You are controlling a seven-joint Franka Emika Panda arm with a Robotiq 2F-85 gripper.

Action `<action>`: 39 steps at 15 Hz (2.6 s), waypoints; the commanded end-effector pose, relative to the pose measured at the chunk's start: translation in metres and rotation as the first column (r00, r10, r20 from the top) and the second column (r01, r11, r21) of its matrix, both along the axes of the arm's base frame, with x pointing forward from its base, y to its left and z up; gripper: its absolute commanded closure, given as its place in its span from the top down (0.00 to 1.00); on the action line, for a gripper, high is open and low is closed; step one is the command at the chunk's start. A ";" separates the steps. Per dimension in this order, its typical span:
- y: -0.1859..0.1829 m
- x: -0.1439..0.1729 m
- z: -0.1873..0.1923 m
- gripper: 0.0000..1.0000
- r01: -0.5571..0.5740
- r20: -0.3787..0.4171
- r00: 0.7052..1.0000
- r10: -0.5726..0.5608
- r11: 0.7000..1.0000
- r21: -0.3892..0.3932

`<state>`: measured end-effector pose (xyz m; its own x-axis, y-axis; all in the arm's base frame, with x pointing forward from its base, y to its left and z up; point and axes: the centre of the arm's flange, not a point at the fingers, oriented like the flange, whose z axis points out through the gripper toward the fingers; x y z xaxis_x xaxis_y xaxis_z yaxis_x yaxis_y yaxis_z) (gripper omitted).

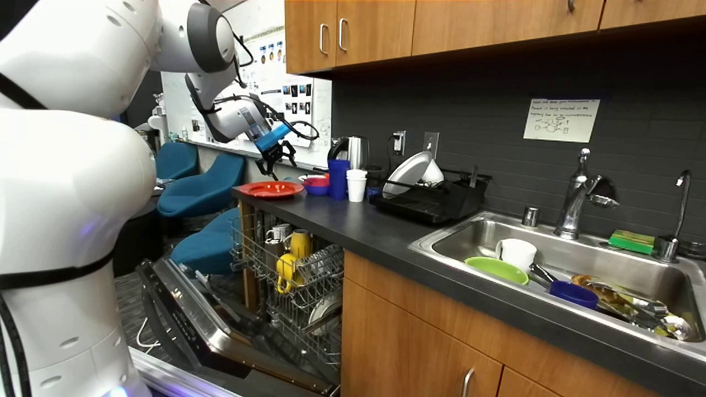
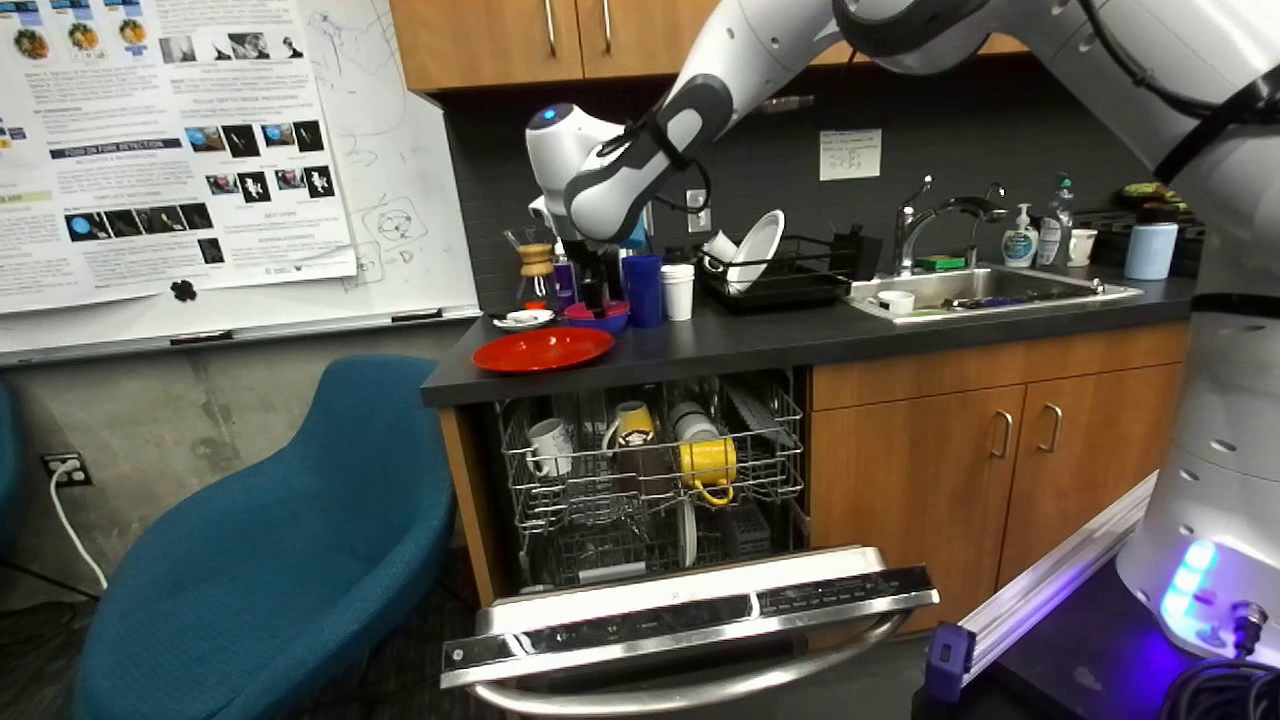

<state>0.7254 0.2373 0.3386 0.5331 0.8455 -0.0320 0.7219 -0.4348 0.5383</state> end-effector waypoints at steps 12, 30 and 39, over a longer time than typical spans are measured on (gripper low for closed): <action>-0.036 0.056 -0.012 0.55 0.001 0.039 0.999 0.003 0.995 -0.101; -0.043 0.058 -0.002 0.43 0.030 0.031 0.999 -0.027 0.996 -0.087; -0.057 0.055 -0.009 1.00 0.056 0.004 0.998 -0.056 0.994 -0.095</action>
